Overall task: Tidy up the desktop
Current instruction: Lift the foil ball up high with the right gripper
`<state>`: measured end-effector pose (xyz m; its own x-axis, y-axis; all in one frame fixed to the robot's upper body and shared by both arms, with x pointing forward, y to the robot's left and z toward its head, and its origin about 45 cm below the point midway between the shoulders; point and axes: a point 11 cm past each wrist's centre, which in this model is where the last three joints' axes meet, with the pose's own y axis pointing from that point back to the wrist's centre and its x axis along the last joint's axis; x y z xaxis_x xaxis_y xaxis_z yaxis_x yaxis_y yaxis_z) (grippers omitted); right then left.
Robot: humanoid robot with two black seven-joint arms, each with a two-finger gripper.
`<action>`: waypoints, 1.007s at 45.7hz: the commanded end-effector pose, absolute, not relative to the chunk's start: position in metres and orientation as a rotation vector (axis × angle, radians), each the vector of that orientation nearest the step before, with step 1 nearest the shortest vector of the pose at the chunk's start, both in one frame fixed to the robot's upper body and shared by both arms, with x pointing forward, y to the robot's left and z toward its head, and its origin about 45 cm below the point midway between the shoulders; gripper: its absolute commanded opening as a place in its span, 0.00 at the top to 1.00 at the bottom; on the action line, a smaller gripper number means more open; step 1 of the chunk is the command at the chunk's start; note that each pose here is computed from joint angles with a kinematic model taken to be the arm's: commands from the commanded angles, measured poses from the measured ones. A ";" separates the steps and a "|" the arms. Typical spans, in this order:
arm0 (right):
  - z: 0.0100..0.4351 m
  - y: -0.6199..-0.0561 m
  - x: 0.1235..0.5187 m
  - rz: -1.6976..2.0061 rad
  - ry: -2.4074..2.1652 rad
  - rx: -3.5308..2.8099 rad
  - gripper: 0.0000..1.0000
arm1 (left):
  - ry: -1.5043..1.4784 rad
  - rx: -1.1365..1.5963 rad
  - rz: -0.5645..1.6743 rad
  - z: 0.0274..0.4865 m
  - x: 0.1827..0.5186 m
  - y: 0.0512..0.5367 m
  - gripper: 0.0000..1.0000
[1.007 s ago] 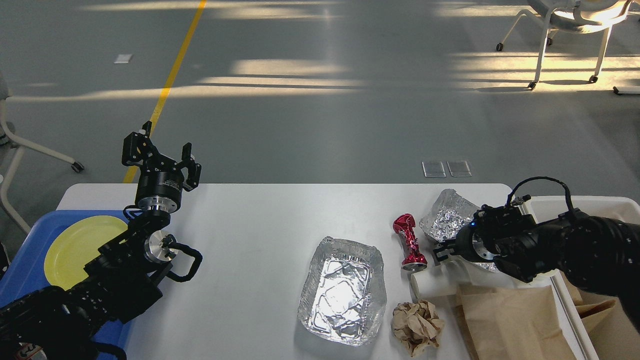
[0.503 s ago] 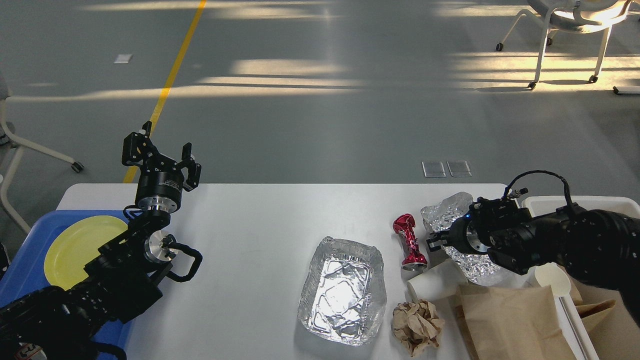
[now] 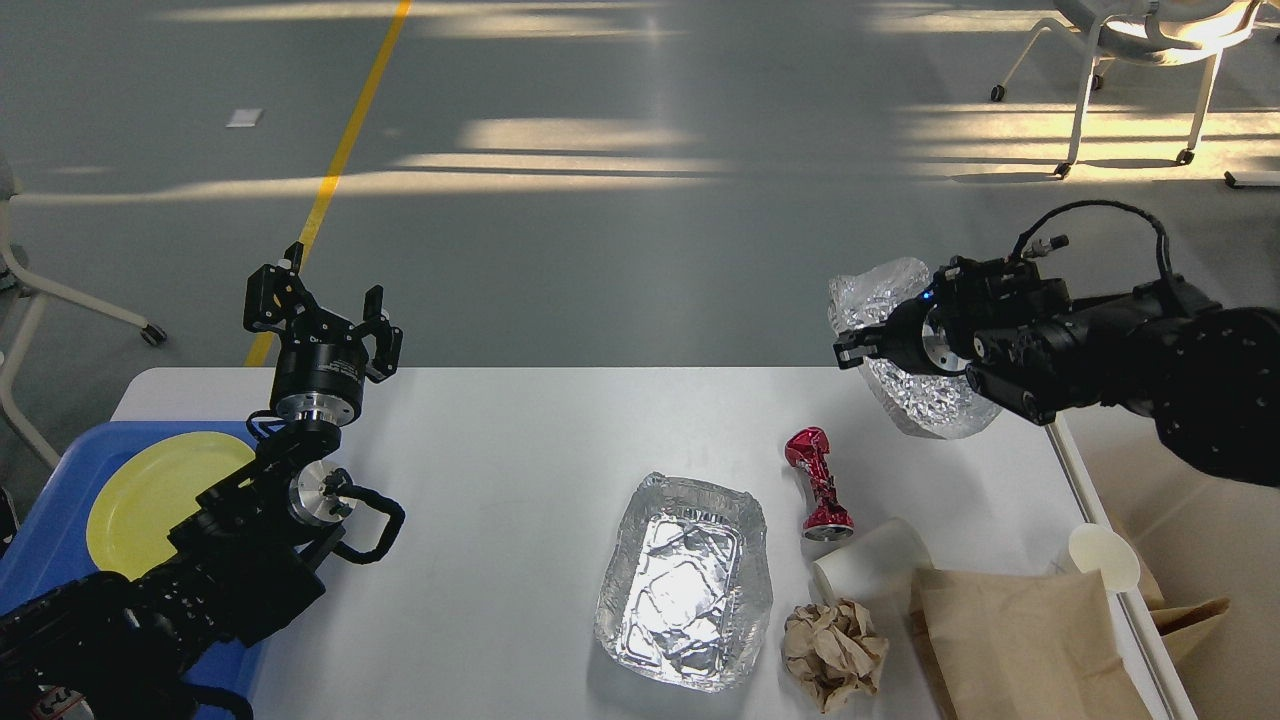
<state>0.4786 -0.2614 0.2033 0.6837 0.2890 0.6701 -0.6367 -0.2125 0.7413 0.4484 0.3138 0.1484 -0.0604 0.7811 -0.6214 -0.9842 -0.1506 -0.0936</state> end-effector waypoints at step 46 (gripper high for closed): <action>0.621 -0.150 0.429 0.926 -0.348 2.024 1.00 | 0.417 -0.641 1.618 0.148 0.448 0.314 0.03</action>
<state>0.4306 -0.1534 0.6182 0.6900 0.0918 0.7179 -0.5483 -0.5811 0.6013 0.4483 0.3138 0.1484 -0.0604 0.7811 -0.6214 -0.9841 -0.1506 -0.0936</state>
